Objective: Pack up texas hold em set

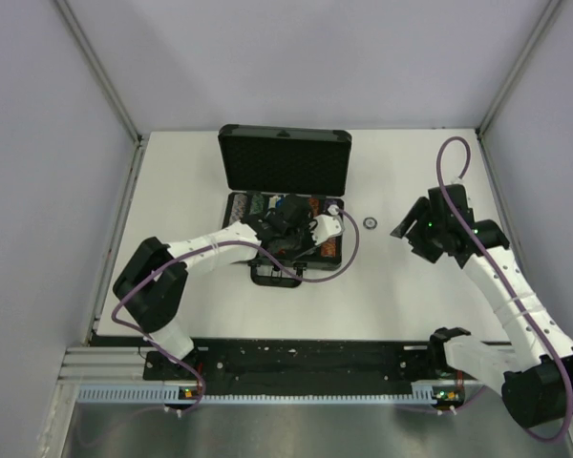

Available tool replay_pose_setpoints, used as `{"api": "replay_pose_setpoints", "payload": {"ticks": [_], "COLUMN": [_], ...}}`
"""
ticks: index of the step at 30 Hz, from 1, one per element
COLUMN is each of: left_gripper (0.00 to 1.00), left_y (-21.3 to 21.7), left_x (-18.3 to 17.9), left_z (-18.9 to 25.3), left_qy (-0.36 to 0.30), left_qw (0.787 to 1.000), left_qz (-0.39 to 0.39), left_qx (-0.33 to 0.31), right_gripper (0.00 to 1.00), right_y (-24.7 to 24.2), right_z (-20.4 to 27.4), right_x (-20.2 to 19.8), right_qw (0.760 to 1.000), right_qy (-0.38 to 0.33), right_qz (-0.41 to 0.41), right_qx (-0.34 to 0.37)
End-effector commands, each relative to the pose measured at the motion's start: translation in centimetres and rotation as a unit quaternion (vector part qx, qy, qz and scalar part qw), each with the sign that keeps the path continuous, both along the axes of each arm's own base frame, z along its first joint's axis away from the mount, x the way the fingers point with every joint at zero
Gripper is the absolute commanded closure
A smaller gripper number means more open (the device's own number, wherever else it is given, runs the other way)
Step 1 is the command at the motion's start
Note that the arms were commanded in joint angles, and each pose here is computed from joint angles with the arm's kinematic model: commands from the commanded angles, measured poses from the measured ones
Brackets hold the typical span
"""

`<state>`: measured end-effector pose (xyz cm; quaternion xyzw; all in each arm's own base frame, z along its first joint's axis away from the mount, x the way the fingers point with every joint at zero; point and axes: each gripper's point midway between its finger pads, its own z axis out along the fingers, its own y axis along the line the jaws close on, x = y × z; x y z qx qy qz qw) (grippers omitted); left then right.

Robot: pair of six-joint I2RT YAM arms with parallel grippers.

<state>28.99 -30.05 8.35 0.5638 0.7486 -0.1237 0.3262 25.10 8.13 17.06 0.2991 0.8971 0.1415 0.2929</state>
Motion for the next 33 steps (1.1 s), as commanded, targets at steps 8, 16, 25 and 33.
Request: {"api": "replay_pose_setpoints", "payload": {"ticks": [8, 16, 25, 33], "left_gripper": [0.75, 0.75, 0.73, 0.70], "left_y": [0.4, 0.6, 1.2, 2.3], "left_x": [5.1, 5.2, 4.1, 3.5], "left_z": [4.4, 6.4, 7.9, 11.7], "left_qy": [-0.104, -0.117, -0.109, -0.129], "left_qw": [0.991, 0.988, 0.987, 0.973], "left_qz": [0.080, 0.095, 0.103, 0.151], "left_qx": [-0.022, -0.038, -0.055, -0.119], "right_gripper": [0.35, 0.35, 0.35, 0.36], "right_y": [-0.3, 0.0, 0.4, 1.3], "right_z": [0.4, 0.3, -0.7, -3.9], "right_x": [0.4, 0.6, 1.0, 4.2], "right_qw": [1.000, 1.000, 1.000, 1.000], "right_qy": [-0.011, -0.011, -0.003, 0.007], "right_qz": [-0.009, -0.005, 0.005, 0.029], "right_qx": [0.006, 0.012, 0.017, 0.007]}}
